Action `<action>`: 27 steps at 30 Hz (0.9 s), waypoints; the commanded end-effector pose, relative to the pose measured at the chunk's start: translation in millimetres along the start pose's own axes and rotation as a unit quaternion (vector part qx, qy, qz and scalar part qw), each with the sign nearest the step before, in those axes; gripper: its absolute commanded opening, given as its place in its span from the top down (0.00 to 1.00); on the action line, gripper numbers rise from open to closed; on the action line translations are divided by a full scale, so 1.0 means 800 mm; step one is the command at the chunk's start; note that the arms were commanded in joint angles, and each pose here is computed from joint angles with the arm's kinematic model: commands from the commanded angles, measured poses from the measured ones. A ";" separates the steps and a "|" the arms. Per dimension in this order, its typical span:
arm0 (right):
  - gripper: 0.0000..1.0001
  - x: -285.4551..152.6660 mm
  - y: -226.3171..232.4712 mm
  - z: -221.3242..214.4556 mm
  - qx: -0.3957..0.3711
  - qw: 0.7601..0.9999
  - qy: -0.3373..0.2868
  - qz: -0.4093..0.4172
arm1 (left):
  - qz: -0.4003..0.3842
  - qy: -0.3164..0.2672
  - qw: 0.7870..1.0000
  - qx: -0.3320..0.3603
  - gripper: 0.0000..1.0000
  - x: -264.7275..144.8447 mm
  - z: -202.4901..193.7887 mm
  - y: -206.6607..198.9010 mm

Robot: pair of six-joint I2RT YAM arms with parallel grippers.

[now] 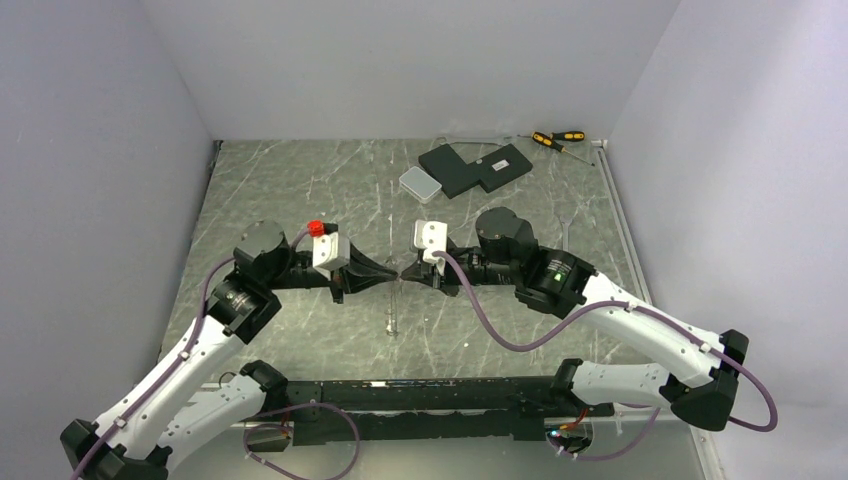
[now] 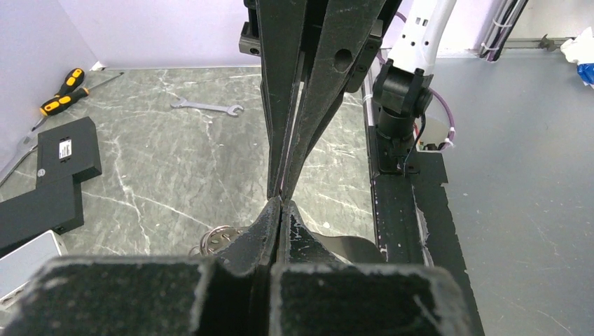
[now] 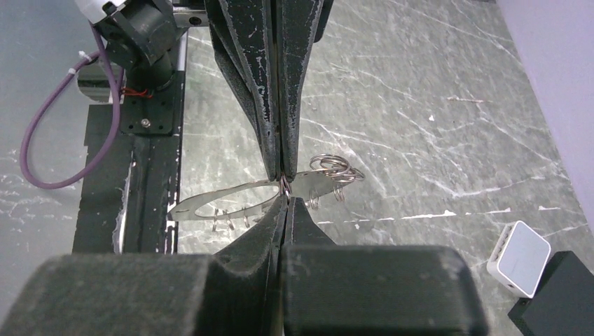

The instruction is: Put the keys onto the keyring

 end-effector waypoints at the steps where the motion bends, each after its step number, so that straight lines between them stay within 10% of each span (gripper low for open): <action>1: 1.00 -0.002 0.003 0.004 0.000 1.000 -0.013 0.002 | 0.024 -0.042 0.998 0.037 1.00 -0.006 0.030 0.007; 27: 1.00 -0.005 0.005 0.000 0.011 1.000 -0.026 -0.007 | 0.065 -0.076 0.995 0.023 1.00 -0.020 0.039 0.020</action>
Point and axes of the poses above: each gripper's point midway between its finger pads, its own x axis out along the fingers, its own y axis along the line the jaws close on, z = x × y, the point moved 5 cm from there along -x, back along the fingers, and after that the axes turned 3 degrees about x, right-handed, at the moved point
